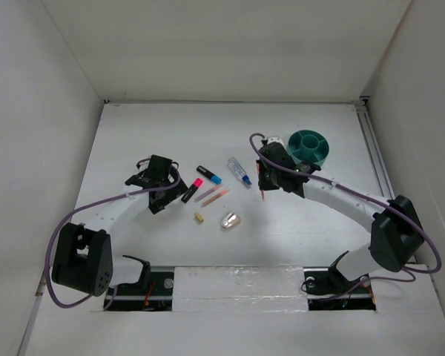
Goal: Sort the stationery into containers
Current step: Close the pen cap on the pen.
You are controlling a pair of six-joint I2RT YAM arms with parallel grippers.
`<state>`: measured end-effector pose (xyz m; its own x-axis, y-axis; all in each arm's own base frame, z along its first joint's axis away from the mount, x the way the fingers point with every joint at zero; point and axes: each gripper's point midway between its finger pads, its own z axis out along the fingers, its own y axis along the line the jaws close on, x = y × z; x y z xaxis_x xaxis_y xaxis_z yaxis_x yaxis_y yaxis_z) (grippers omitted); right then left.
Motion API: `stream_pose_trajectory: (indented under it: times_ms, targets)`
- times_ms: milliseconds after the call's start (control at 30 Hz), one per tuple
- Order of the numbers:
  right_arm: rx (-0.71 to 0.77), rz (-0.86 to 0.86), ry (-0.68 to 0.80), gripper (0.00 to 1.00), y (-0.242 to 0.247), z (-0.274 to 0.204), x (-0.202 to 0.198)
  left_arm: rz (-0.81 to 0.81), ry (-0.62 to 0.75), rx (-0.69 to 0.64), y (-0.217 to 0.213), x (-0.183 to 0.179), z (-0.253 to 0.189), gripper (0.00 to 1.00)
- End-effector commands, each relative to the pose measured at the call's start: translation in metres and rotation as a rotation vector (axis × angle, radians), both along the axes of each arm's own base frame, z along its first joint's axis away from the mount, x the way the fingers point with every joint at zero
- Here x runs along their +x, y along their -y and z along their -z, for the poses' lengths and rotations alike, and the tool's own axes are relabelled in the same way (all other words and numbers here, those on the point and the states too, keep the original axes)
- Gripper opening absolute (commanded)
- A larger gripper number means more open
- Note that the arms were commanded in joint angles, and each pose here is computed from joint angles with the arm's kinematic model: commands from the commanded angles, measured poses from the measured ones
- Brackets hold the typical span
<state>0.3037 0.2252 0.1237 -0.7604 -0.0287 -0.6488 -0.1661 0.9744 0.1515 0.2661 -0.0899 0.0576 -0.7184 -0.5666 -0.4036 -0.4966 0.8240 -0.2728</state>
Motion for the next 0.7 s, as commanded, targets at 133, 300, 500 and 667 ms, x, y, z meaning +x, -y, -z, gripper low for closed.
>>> stream_pose_trajectory:
  times_ms: [133,300,500,667]
  targets:
    - [0.013,0.005,0.036,0.00,-0.002,0.002,0.003,0.055,-0.067,0.039,0.005,-0.019,0.011,0.81]
    - [0.034,0.006,0.041,0.00,-0.003,0.001,0.000,0.054,-0.129,0.066,0.008,-0.026,0.024,0.81]
    - [0.034,-0.001,0.050,0.00,-0.001,-0.001,-0.001,0.036,-0.146,0.091,0.004,-0.026,0.027,0.81]
    - [0.034,0.009,0.051,0.00,0.002,-0.002,0.001,0.014,-0.178,0.136,-0.003,-0.025,0.033,0.81]
